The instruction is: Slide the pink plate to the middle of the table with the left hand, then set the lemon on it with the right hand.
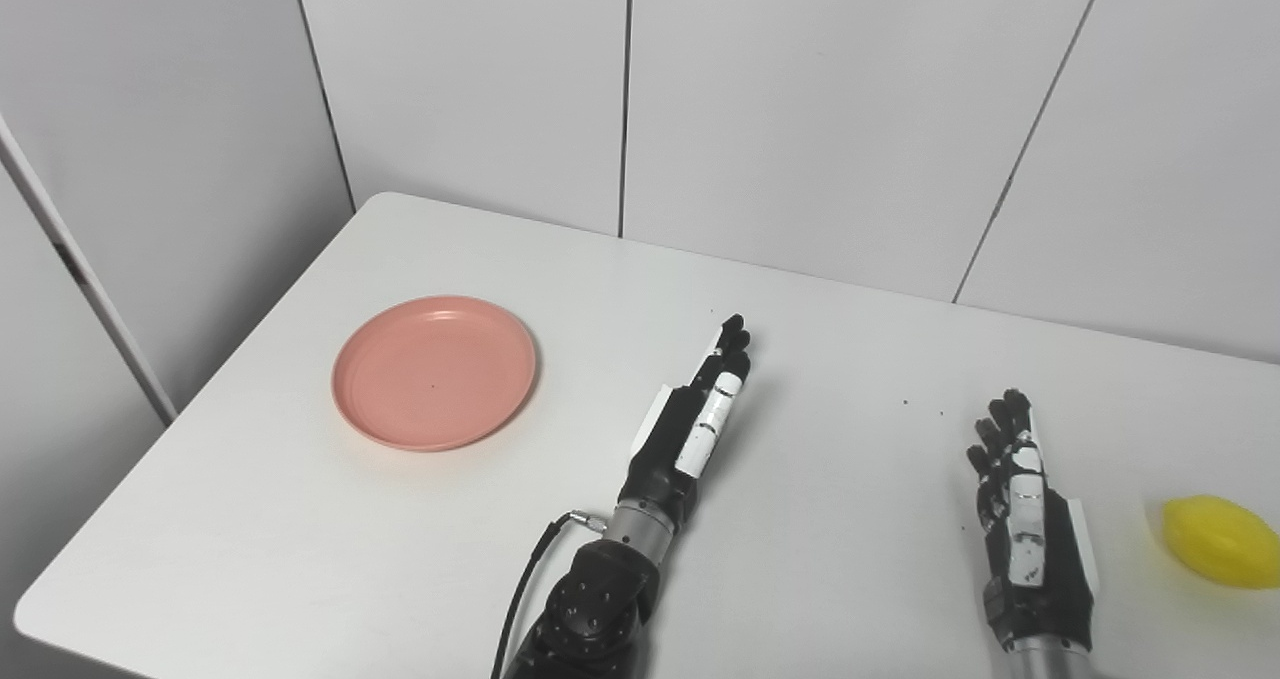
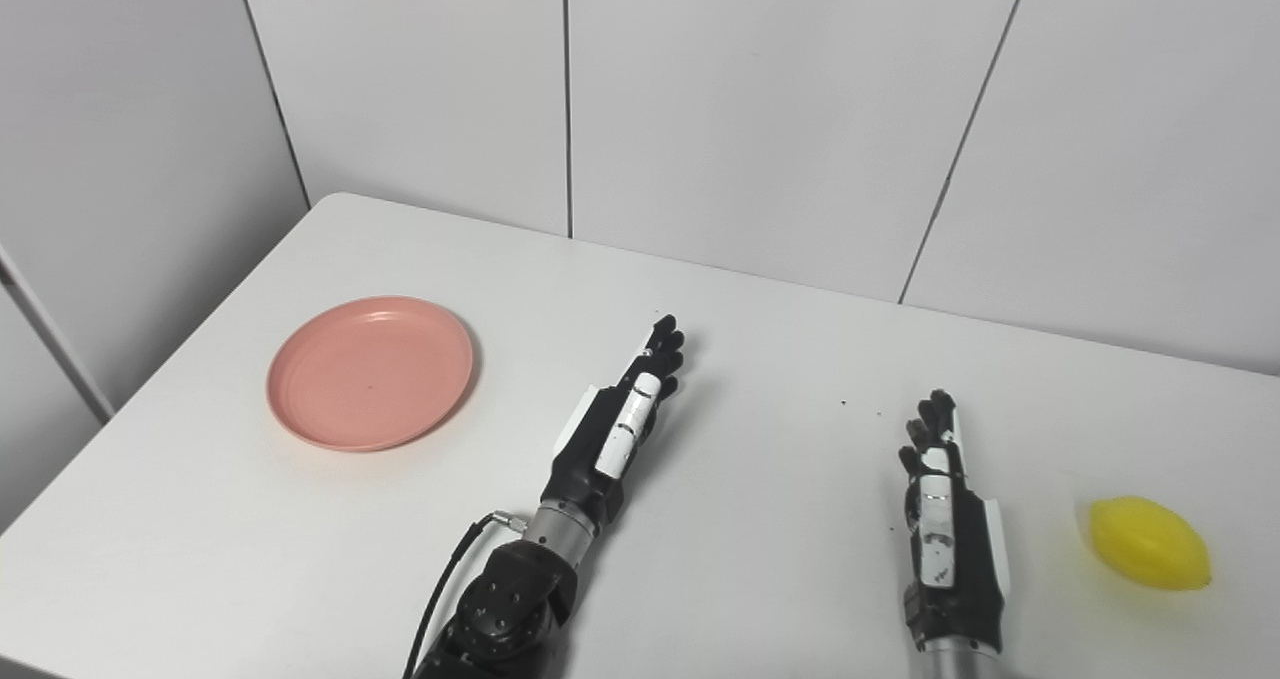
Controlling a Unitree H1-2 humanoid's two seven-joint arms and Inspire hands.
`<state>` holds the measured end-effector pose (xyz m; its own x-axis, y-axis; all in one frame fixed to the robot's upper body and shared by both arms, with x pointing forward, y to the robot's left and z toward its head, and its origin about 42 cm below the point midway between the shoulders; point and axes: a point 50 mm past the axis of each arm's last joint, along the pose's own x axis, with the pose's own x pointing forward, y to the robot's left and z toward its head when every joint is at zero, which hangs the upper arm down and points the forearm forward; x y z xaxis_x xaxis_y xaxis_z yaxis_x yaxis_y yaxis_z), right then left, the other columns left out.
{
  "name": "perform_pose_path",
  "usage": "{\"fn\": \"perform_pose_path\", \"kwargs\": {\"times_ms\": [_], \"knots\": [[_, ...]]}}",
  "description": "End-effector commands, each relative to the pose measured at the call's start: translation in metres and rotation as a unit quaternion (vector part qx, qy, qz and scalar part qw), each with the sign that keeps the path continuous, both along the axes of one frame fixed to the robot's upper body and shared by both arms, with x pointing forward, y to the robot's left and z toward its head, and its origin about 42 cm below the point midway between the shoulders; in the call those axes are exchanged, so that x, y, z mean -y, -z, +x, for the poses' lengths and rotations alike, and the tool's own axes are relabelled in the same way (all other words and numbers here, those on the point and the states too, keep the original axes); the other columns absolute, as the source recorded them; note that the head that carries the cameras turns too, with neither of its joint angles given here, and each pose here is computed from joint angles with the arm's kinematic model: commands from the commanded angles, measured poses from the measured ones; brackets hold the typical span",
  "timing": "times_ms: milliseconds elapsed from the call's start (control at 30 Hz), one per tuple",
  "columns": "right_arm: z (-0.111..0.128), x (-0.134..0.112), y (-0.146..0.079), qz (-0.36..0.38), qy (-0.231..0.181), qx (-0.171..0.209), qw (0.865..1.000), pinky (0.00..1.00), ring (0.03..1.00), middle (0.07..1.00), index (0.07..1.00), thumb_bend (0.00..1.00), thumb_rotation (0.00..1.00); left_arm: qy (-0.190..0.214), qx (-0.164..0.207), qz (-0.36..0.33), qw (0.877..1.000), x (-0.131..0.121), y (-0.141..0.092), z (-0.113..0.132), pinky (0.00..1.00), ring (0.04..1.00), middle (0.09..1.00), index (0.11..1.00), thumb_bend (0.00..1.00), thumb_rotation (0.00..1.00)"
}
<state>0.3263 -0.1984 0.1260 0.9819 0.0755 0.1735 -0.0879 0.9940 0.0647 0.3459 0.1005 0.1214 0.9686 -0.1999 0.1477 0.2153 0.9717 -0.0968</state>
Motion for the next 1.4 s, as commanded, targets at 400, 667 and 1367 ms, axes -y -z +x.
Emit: {"fn": "perform_pose_path", "kwargs": {"times_ms": [400, 667, 1367], "knots": [[-0.002, 0.004, 0.001, 0.000, -0.004, 0.022, 1.000, 1.00, 1.000, 1.000, 1.000, 0.69, 1.00, -0.095, 0.043, -0.027, 0.994, -0.011, -0.016, 0.007, 0.85, 0.863, 0.873, 0.868, 0.59, 1.00], [-0.003, 0.005, 0.004, 0.002, -0.008, 0.018, 1.000, 1.00, 1.000, 1.000, 1.000, 0.69, 1.00, -0.124, 0.072, -0.041, 0.989, -0.033, -0.049, 0.027, 0.78, 0.805, 0.822, 0.818, 0.59, 1.00], [-0.003, 0.006, 0.002, 0.004, -0.011, 0.023, 1.000, 1.00, 1.000, 1.000, 1.000, 0.68, 1.00, -0.237, 0.136, -0.028, 0.962, -0.135, -0.111, 0.050, 0.69, 0.715, 0.724, 0.707, 0.60, 1.00]]}}
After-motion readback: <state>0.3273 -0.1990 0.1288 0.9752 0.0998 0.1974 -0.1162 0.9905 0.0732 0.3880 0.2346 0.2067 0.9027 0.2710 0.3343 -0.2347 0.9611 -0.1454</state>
